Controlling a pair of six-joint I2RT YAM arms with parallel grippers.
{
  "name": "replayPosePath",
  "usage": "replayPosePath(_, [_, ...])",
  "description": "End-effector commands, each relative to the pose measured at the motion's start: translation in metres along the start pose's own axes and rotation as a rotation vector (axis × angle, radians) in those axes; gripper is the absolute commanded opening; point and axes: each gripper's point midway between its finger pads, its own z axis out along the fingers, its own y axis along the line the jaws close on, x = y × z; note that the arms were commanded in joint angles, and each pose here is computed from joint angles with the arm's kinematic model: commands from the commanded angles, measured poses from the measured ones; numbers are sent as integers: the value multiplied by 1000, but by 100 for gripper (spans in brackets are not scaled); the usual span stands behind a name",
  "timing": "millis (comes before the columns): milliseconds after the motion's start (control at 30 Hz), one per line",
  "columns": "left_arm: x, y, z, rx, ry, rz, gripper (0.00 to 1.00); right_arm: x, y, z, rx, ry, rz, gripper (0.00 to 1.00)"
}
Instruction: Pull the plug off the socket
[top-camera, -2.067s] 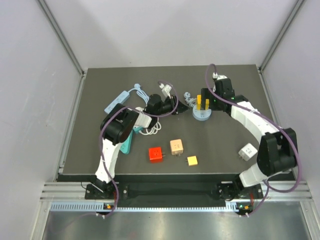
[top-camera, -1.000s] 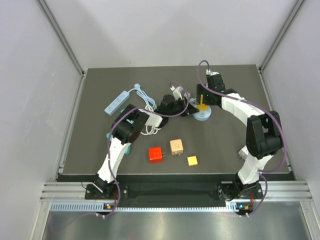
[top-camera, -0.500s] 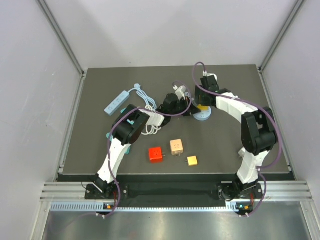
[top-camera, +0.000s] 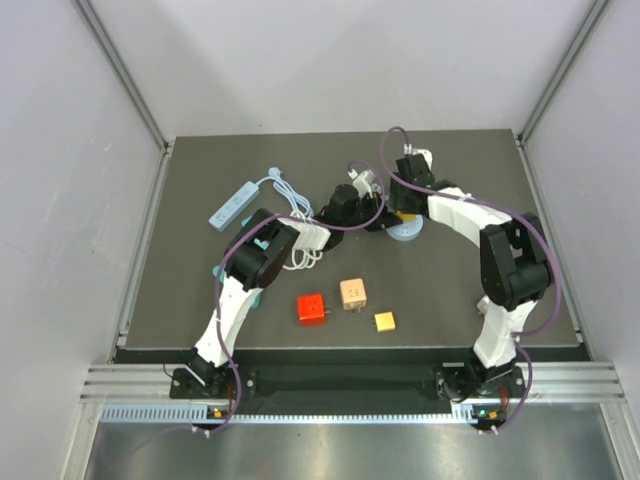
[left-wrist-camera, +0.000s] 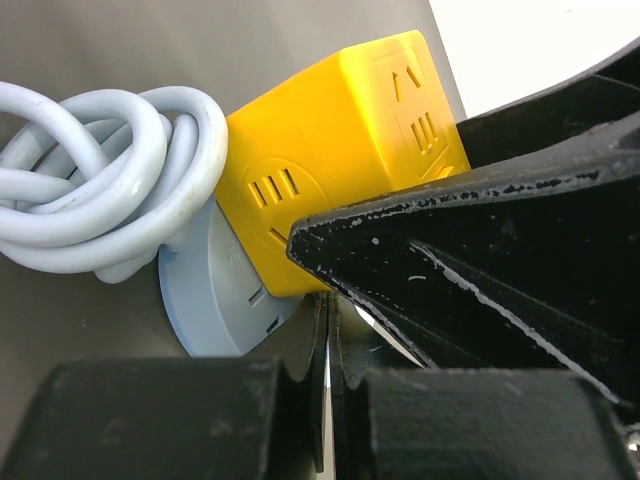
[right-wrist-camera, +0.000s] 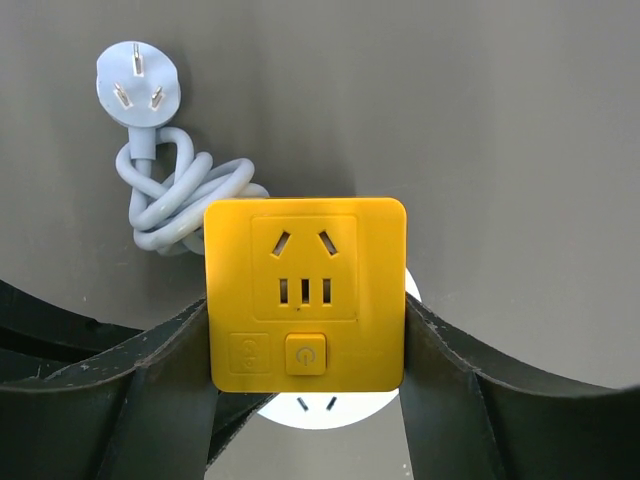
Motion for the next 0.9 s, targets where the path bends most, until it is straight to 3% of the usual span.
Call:
replayPosePath(0, [33, 46, -3, -155, 88, -26, 0, -13, 6, -7, -8, -87, 45, 35])
replayPosePath(133, [37, 51, -1, -166, 97, -35, 0, -20, 6, -15, -29, -141, 85, 12])
replayPosePath(167, [38, 53, -1, -171, 101, -40, 0, -22, 8, -16, -36, -152, 89, 1])
replayPosePath(200, [39, 54, 0, -174, 102, -41, 0, -22, 7, -17, -38, -157, 91, 0])
replayPosePath(600, [44, 65, 1, -221, 125, -34, 0, -53, 10, -36, -59, -233, 94, 0])
replayPosePath(867, [43, 67, 1, -234, 123, -34, 0, -61, 14, -48, -82, -216, 86, 0])
